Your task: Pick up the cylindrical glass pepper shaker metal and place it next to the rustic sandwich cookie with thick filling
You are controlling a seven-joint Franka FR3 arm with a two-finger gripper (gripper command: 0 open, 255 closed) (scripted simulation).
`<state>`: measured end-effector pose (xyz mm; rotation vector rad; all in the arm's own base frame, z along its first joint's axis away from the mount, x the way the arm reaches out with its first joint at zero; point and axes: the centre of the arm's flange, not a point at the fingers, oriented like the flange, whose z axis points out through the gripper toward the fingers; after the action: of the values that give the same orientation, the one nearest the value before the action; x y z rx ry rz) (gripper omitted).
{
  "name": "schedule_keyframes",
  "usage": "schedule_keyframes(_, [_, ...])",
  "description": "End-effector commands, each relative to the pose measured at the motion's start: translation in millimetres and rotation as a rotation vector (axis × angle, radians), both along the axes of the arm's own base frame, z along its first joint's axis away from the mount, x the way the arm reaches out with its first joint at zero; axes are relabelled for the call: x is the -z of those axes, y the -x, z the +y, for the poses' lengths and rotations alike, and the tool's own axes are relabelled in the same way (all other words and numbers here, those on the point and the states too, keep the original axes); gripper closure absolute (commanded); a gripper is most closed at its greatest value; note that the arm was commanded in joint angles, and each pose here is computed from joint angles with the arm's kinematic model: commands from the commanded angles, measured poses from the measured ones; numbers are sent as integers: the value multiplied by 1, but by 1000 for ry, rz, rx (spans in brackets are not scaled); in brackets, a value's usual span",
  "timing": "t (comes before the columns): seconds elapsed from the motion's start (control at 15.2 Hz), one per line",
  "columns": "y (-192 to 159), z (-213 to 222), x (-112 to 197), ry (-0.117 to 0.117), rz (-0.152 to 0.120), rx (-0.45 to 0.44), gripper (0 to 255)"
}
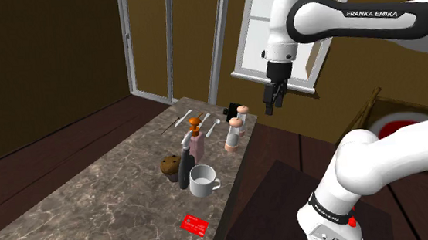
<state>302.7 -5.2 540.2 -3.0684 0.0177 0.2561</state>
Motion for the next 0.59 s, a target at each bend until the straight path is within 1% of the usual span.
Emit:
schedule_keyframes(0.0, [0, 0, 0, 0, 0, 0, 0])
schedule_keyframes(0.53, [-48, -48, 65, 27, -95, 12, 0])
